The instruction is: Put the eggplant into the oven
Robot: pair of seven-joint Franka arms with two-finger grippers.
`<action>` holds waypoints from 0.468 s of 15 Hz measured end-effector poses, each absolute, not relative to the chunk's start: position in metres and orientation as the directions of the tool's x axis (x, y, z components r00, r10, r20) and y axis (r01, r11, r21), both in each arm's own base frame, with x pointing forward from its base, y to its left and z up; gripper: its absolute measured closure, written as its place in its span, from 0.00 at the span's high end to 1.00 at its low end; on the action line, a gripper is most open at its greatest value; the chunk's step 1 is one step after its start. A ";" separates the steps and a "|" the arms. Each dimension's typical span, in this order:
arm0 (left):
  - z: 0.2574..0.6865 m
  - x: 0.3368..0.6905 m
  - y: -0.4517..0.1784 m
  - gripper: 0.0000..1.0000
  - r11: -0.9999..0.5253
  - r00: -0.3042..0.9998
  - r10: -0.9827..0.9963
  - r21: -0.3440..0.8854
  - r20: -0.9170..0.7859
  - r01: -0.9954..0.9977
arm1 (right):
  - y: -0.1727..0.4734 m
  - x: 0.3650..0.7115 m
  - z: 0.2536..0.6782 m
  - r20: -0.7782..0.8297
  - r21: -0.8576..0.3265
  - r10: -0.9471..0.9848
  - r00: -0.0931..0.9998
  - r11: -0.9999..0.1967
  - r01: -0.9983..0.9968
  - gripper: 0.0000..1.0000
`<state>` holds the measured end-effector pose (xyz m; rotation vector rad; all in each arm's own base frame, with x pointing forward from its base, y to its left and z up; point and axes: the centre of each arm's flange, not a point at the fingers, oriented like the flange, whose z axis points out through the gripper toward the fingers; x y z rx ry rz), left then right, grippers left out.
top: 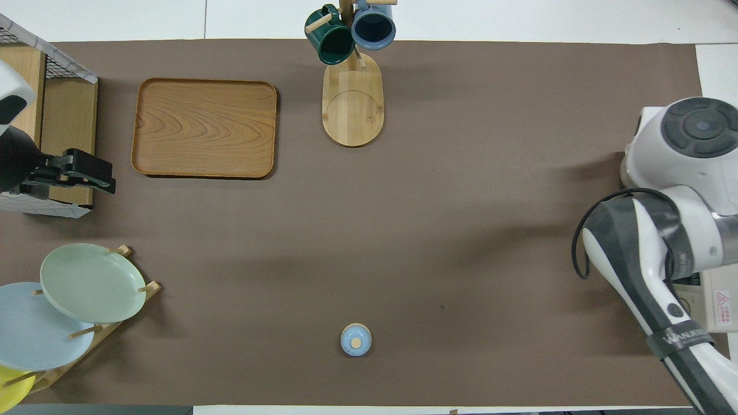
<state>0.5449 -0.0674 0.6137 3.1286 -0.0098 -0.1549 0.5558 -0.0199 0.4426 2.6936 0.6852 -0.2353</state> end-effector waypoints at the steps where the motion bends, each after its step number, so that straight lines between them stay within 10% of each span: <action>1: 0.614 0.545 -0.067 1.00 -1.000 0.995 -0.007 0.009 -0.099 -0.006 | -0.032 0.555 0.449 -0.239 0.293 0.429 0.871 -0.823 0.486 0.01; 7: 0.614 0.545 -0.067 1.00 -1.000 0.995 -0.007 0.009 -0.099 -0.006 | -0.066 0.551 0.480 -0.221 0.220 0.401 0.889 -0.868 0.446 0.01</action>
